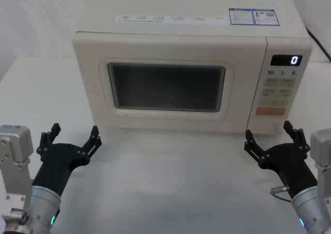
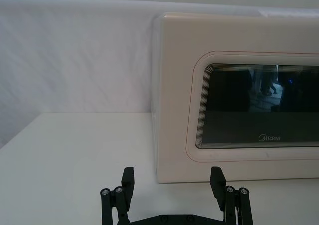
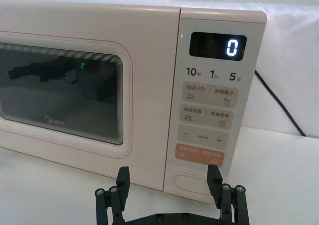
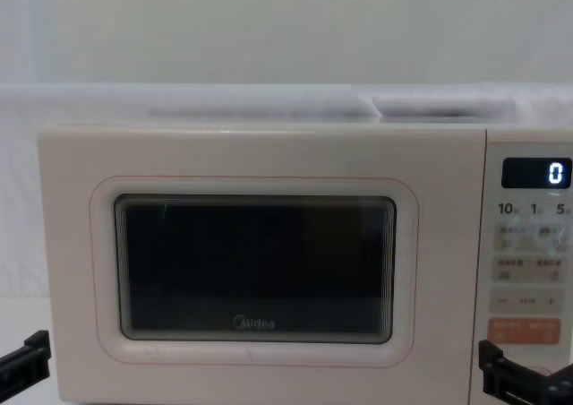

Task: Press the button to open the microwave door with one hand; close the microwave door with the other hand.

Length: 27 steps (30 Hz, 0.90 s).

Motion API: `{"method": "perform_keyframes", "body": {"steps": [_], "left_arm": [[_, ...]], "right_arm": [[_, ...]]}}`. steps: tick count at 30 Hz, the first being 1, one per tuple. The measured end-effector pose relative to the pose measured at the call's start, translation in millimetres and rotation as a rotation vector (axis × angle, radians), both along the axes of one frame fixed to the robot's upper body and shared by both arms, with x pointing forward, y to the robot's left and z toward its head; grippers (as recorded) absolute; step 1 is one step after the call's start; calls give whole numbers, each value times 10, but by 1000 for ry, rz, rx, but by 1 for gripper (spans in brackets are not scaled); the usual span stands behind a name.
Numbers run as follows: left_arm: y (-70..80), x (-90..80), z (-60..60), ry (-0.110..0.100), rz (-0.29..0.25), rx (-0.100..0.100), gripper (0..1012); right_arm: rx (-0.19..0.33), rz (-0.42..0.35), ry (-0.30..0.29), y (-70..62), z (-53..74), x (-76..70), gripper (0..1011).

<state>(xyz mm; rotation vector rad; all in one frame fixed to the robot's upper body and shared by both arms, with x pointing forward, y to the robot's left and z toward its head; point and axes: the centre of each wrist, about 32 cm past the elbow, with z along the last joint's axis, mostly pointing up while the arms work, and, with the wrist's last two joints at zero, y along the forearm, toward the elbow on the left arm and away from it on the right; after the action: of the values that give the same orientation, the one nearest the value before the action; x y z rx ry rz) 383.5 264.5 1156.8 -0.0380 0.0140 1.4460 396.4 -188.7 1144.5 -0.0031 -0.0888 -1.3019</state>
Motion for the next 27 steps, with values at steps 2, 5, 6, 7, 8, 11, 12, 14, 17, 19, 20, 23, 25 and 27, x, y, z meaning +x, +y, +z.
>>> {"method": "perform_keyframes", "body": {"steps": [2, 5, 6, 7, 8, 11, 12, 14, 17, 19, 20, 23, 25, 27], "left_arm": [[0, 0, 0, 0, 0, 0, 1001], [0, 0, 0, 0, 0, 0, 1001], [0, 0, 0, 0, 0, 0, 1001], [0, 0, 0, 0, 0, 0, 1001], [0, 0, 0, 0, 0, 0, 1001], [0, 0, 0, 0, 0, 0, 1001], [0, 0, 0, 0, 0, 0, 1001], [0, 0, 0, 0, 0, 0, 1001], [0, 0, 0, 0, 0, 0, 1001], [0, 0, 0, 0, 0, 0, 1001], [0, 0, 0, 0, 0, 0, 1001], [0, 0, 0, 0, 0, 0, 1001], [0, 0, 0, 0, 0, 0, 1001], [0, 0, 0, 0, 0, 0, 1001]], "right_arm": [[0, 0, 0, 0, 0, 0, 1002], [0, 0, 0, 0, 0, 0, 1002], [0, 0, 0, 0, 0, 0, 997], [0, 0, 0, 0, 0, 0, 988], [0, 0, 0, 0, 0, 0, 962], [0, 0, 0, 0, 0, 0, 913], [0, 0, 0, 0, 0, 0, 883], [0, 0, 0, 0, 0, 0, 852], [0, 0, 0, 0, 0, 0, 746], [0, 0, 0, 0, 0, 0, 686], [0, 0, 0, 0, 0, 0, 648], [0, 0, 0, 0, 0, 0, 545], [0, 0, 0, 0, 0, 0, 488], [0, 0, 0, 0, 0, 0, 417]]}}
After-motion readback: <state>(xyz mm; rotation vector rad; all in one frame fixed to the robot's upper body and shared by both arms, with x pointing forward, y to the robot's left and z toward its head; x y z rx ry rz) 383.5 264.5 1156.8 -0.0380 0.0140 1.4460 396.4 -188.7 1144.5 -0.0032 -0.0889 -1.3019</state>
